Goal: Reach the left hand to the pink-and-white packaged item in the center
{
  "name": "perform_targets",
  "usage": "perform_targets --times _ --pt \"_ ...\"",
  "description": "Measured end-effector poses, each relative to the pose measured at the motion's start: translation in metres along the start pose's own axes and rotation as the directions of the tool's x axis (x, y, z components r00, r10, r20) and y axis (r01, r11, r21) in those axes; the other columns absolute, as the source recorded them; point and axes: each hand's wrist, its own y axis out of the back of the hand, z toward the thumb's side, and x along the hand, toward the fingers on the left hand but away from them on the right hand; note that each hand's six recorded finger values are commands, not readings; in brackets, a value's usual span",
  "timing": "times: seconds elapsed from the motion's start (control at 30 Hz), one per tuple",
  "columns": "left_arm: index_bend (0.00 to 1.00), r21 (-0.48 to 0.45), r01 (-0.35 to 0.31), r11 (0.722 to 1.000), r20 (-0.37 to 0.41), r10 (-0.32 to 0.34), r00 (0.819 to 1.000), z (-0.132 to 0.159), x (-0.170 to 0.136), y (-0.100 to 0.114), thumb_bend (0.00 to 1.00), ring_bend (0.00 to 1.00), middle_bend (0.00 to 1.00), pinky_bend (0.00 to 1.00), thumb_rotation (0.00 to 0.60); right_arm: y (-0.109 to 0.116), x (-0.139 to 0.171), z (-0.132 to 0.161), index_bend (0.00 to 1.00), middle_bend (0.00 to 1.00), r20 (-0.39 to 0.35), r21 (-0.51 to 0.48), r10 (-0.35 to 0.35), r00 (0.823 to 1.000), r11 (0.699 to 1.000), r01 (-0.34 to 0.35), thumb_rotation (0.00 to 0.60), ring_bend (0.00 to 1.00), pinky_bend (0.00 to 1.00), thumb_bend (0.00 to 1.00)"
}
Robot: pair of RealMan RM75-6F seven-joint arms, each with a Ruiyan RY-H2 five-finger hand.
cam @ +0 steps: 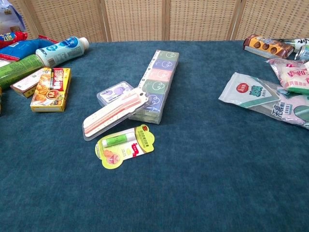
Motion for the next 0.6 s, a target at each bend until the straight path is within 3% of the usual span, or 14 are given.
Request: perform_targets --times 0.33,0.6 --pt "0.0 -0.022 0.038 0.999 0.035 -0.037 0.999 0.012 0.007 -0.013 0.0 0.0 0.0 0.0 0.6 0.002 0.0 0.001 0.0 0.0 0.003 -0.031 0.005 1.0 0.999 -0.005 0.6 0.0 0.0 0.0" --pt "0.0 -0.059 0.135 0.989 0.161 -0.124 0.979 0.074 0.043 -0.051 0.0 0.0 0.0 0.0 0.6 0.004 0.001 0.003 0.0 0.0 0.0 -0.053 0.005 1.0 0.999 -0.005 0.6 0.0 0.0 0.0"
